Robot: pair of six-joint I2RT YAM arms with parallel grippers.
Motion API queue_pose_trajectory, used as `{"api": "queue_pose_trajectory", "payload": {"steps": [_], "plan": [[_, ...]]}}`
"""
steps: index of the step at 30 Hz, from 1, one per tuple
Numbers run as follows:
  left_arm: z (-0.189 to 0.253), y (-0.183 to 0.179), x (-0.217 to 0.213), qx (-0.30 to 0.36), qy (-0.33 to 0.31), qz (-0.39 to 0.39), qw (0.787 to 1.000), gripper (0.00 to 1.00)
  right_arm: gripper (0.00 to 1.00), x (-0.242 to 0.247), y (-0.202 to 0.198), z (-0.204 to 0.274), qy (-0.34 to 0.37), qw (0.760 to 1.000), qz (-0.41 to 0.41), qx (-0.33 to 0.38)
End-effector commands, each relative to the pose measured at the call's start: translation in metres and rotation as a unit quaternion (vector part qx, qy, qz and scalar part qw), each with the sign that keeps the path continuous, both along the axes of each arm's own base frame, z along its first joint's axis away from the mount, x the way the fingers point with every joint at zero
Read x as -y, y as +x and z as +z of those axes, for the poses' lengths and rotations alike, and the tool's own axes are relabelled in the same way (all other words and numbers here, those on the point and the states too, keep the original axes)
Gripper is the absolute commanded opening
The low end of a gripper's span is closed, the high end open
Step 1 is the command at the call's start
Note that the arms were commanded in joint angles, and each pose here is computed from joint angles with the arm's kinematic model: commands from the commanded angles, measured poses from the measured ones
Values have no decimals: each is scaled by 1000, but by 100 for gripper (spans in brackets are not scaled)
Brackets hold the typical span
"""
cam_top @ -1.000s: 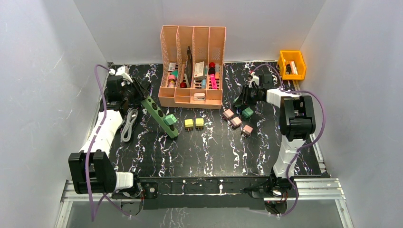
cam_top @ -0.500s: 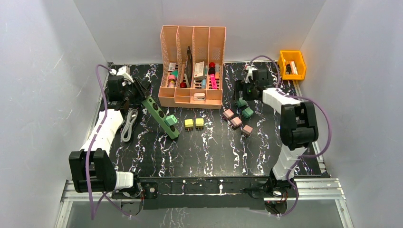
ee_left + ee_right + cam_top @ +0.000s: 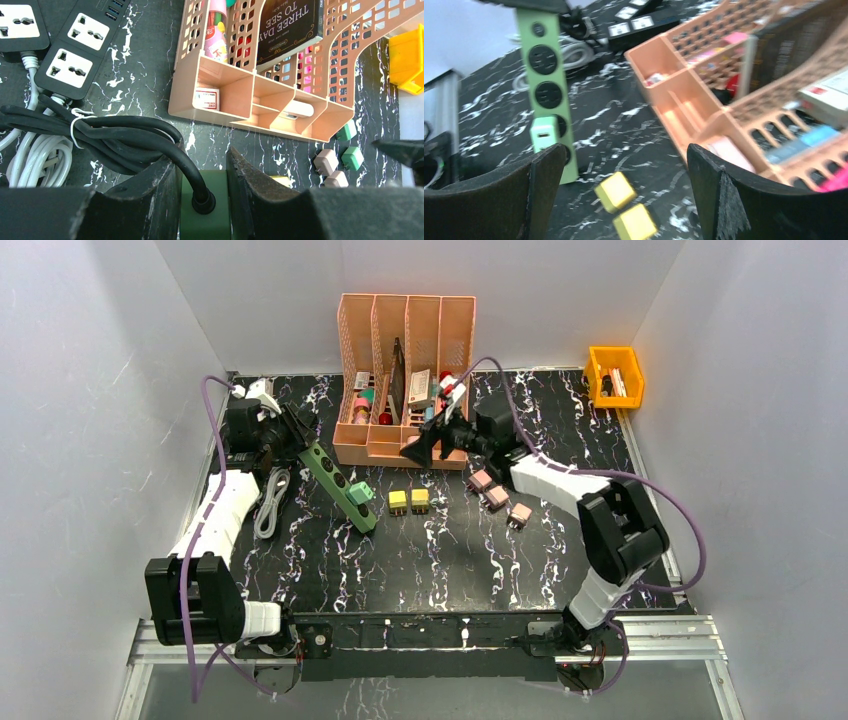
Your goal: Pull the plug off the socket
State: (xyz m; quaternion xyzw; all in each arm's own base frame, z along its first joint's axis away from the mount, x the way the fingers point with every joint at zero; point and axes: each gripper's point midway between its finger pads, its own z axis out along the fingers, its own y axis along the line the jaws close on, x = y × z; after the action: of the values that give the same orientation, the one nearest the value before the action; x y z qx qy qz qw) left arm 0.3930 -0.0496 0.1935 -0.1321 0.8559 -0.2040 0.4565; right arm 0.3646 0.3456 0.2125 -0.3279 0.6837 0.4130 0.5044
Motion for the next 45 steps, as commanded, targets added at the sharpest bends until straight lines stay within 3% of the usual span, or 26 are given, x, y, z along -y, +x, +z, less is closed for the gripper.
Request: {"api": "queue_pose_trajectory", "payload": {"steps": [1,10,28,29,30,31,36,38,39,40,41,42,43,45], "plan": [[24,8,6,44,-7,-12,999,0,98,-46,-43,20,64,990,122,23],[26,6,5,46,-2,-8,999,0,98,-100,-65,-22,32,981,190,-22],[25,6,6,45,1,-10,999,0,92,-133,-84,-61,-7,972,228,-55],[26,6,6,46,1,-10,999,0,78,-133,-85,-62,-11,971,233,-55],[26,6,6,46,2,-10,999,0,18,-134,-88,-63,-15,968,246,-55],[26,6,6,45,2,-10,999,0,0,-133,-87,-65,-23,968,243,-58],[26,6,5,46,5,-9,999,0,0,-134,-74,-75,-85,981,177,-1],[26,6,5,45,4,-9,999,0,0,-126,-89,-53,-10,972,232,-37],[27,6,5,46,5,-9,999,0,0,-125,-74,-46,-1,982,187,-20],[27,6,5,47,6,-8,999,0,0,-133,-62,-58,-92,993,67,34],[27,5,4,47,8,-7,999,0,0,-130,-60,-59,-188,973,-12,135],[28,5,4,48,9,-6,999,0,0,-130,-68,-54,-209,953,-28,217],[28,5,4,49,9,-7,999,0,0,-133,-84,-52,-184,957,18,222],[30,5,5,51,7,-10,999,0,0,-133,-114,-29,-41,978,173,107]]}}
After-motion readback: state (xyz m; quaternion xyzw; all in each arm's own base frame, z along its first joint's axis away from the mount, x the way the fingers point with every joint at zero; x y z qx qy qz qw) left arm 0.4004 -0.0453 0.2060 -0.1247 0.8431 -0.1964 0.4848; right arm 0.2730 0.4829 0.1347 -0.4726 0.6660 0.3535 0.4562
